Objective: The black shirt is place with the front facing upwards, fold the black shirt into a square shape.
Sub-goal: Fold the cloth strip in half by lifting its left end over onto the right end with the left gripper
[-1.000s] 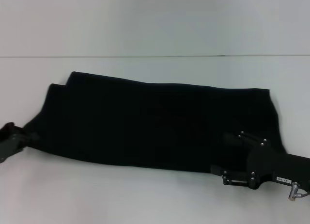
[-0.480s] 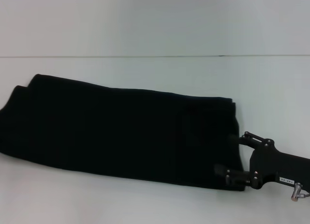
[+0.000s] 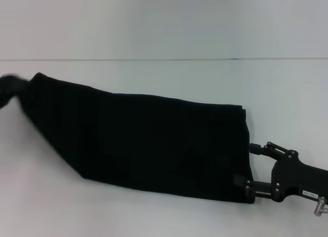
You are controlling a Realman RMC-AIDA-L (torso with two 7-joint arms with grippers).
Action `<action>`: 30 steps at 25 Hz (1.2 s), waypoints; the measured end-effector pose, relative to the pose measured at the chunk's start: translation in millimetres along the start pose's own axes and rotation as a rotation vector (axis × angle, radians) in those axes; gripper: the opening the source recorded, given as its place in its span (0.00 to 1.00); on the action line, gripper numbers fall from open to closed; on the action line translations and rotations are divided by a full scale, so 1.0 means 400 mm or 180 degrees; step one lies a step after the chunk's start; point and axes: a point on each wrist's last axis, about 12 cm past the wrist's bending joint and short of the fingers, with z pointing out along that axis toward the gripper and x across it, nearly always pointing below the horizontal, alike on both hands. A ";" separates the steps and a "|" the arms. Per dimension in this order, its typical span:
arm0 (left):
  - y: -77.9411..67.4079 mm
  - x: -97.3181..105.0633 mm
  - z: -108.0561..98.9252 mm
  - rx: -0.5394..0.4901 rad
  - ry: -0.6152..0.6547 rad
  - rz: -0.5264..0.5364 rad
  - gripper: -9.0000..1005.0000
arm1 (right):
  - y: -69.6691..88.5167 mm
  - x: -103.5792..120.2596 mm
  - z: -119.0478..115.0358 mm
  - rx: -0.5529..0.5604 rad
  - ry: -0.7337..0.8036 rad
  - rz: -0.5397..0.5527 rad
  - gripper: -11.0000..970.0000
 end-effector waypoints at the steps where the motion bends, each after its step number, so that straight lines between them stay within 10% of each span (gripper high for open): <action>1: -0.022 -0.003 0.021 0.0121 0.0051 0.0045 0.11 | 0.001 0.002 -0.003 0.0013 -0.0003 0.0010 0.98; 7: -0.190 0.013 0.239 0.0649 0.0632 0.0460 0.12 | 0.006 0.014 -0.016 0.0070 0.0000 0.0063 0.98; 13: -0.310 0.132 0.434 0.0935 0.1232 0.0756 0.13 | 0.013 0.031 -0.038 0.0175 -0.0024 0.0153 0.98; 22: -0.263 0.394 0.546 0.1062 0.1810 0.0573 0.14 | 0.010 0.048 -0.033 0.0401 -0.0033 0.0326 0.98; 30: -0.240 0.416 0.531 0.1126 0.1834 0.0548 0.15 | -0.018 0.027 0.048 0.0578 -0.0051 0.0440 0.98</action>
